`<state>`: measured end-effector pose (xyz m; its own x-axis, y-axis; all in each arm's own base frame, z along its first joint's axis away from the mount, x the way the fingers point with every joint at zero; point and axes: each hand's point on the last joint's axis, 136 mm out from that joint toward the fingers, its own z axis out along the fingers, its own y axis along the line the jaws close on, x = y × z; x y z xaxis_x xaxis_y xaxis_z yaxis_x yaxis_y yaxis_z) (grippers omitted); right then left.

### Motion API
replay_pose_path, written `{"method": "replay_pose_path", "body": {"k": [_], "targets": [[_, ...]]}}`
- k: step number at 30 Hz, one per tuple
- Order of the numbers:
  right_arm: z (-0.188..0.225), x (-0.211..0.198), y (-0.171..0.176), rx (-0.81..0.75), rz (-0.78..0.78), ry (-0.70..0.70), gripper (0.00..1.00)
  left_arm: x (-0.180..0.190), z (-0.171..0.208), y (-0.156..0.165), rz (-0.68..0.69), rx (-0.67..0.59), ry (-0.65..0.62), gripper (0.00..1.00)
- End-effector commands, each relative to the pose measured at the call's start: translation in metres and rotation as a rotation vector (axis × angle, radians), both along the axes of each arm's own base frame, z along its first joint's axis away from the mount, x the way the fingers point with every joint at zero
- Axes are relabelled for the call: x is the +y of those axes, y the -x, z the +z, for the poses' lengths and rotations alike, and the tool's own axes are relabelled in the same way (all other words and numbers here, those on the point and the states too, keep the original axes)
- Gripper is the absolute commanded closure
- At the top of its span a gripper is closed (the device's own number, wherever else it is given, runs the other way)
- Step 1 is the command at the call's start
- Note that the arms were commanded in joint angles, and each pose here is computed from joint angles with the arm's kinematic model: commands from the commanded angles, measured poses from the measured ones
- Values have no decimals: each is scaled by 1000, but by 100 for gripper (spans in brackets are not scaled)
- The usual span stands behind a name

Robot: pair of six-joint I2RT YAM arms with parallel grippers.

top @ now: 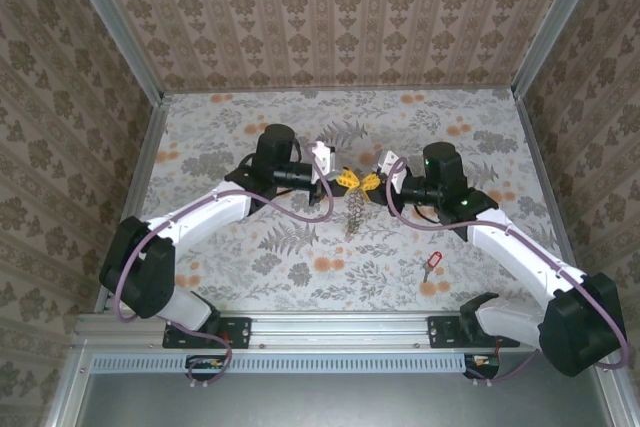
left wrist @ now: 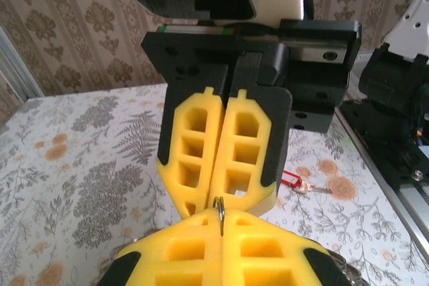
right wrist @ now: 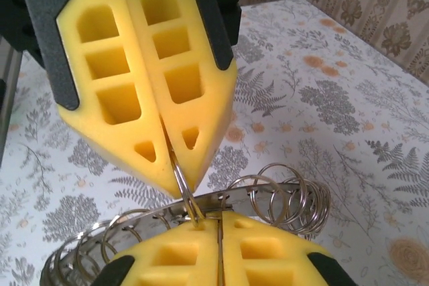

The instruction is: Put the keys on the keyring

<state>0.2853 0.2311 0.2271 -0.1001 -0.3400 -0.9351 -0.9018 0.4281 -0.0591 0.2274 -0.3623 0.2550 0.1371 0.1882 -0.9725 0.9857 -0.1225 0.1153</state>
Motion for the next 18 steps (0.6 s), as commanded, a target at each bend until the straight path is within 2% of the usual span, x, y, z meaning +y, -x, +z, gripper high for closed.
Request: {"method": "replay_pose_path", "body": {"k": [1, 7, 13, 18], "targets": [[16, 9, -3, -16, 35, -81, 93, -3, 19, 8, -57, -3, 78, 100], [15, 6, -3, -19, 20, -58, 88, -2, 15, 5, -29, -8, 69, 100], [6, -15, -3, -45, -71, 67, 83, -1, 10, -3, 24, -38, 49, 100], [12, -29, -6, -78, -154, 99, 81, 0, 2, -5, 35, -64, -5, 100]]}}
